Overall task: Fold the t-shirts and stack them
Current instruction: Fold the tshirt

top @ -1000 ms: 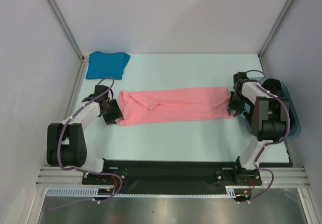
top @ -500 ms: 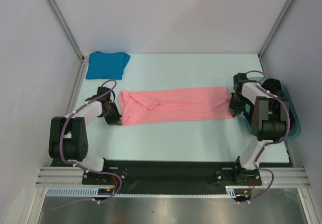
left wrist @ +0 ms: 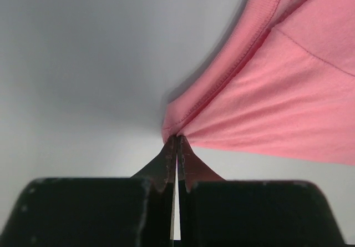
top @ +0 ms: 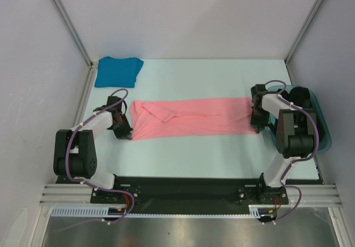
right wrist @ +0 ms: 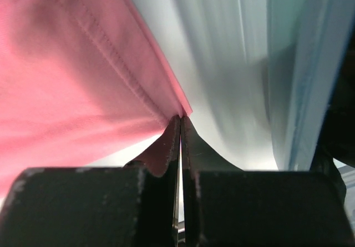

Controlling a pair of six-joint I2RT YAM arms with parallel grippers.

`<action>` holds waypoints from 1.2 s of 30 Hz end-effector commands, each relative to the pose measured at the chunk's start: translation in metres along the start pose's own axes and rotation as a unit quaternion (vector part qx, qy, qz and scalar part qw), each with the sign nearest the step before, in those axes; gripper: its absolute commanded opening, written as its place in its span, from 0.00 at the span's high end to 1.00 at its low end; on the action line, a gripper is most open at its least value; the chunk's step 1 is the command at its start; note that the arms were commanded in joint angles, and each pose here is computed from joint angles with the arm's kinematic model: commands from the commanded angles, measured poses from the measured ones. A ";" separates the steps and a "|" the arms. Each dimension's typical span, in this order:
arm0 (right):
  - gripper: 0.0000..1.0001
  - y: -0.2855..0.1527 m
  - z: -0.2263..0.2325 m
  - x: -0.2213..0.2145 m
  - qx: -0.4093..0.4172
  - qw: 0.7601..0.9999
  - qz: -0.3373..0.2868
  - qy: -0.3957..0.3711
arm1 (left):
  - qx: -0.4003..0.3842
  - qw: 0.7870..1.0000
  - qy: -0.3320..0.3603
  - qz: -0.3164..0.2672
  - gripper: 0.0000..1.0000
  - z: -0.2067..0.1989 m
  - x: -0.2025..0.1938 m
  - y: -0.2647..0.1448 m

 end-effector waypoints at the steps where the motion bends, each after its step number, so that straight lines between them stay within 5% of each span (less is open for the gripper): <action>1: 1.00 -0.008 -0.013 0.002 -0.022 1.000 -0.012 0.008 | 0.025 0.999 0.008 -0.028 1.00 0.009 0.008 -0.011; 16: 0.94 -0.012 -0.019 -0.015 -0.029 1.000 0.006 0.003 | 0.038 0.999 -0.016 -0.028 1.00 0.025 -0.002 -0.013; 18: 0.76 -0.016 -0.015 -0.013 -0.029 1.000 0.002 -0.001 | 0.032 0.999 -0.015 -0.039 0.86 0.023 0.001 -0.020; 19: 0.72 -0.019 -0.014 -0.012 -0.028 1.000 0.001 -0.001 | 0.032 0.998 -0.017 -0.050 0.64 0.022 0.006 -0.024; 22: 0.62 -0.031 -0.008 -0.010 -0.019 1.000 -0.004 -0.003 | 0.023 0.997 -0.016 -0.077 0.37 0.018 0.015 -0.043; 24: 0.57 -0.046 -0.003 -0.003 -0.011 1.000 -0.025 -0.003 | 0.016 0.995 -0.010 -0.101 0.33 0.012 0.023 -0.059; 28: 0.51 -0.076 0.002 0.008 0.011 0.998 -0.057 -0.004 | -0.090 0.984 0.033 -0.149 0.42 -0.034 0.032 -0.095; 33: 0.49 -0.109 0.015 0.022 0.047 0.994 -0.095 -0.010 | -0.254 0.958 0.101 -0.081 0.55 -0.118 0.010 -0.092; 36: 0.49 -0.119 0.019 0.022 0.061 0.993 -0.104 -0.015 | -0.228 0.966 0.119 -0.036 0.58 -0.140 0.000 -0.069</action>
Point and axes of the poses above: each gripper's point midway between its finger pads, its own y axis out along the fingers, its own z axis along the line the jaws close on, x = y × z, the point moved 1 cm from there along -y, back along the fingers, and after that the axes turned 3 degrees about -y, right-handed, at the moved point
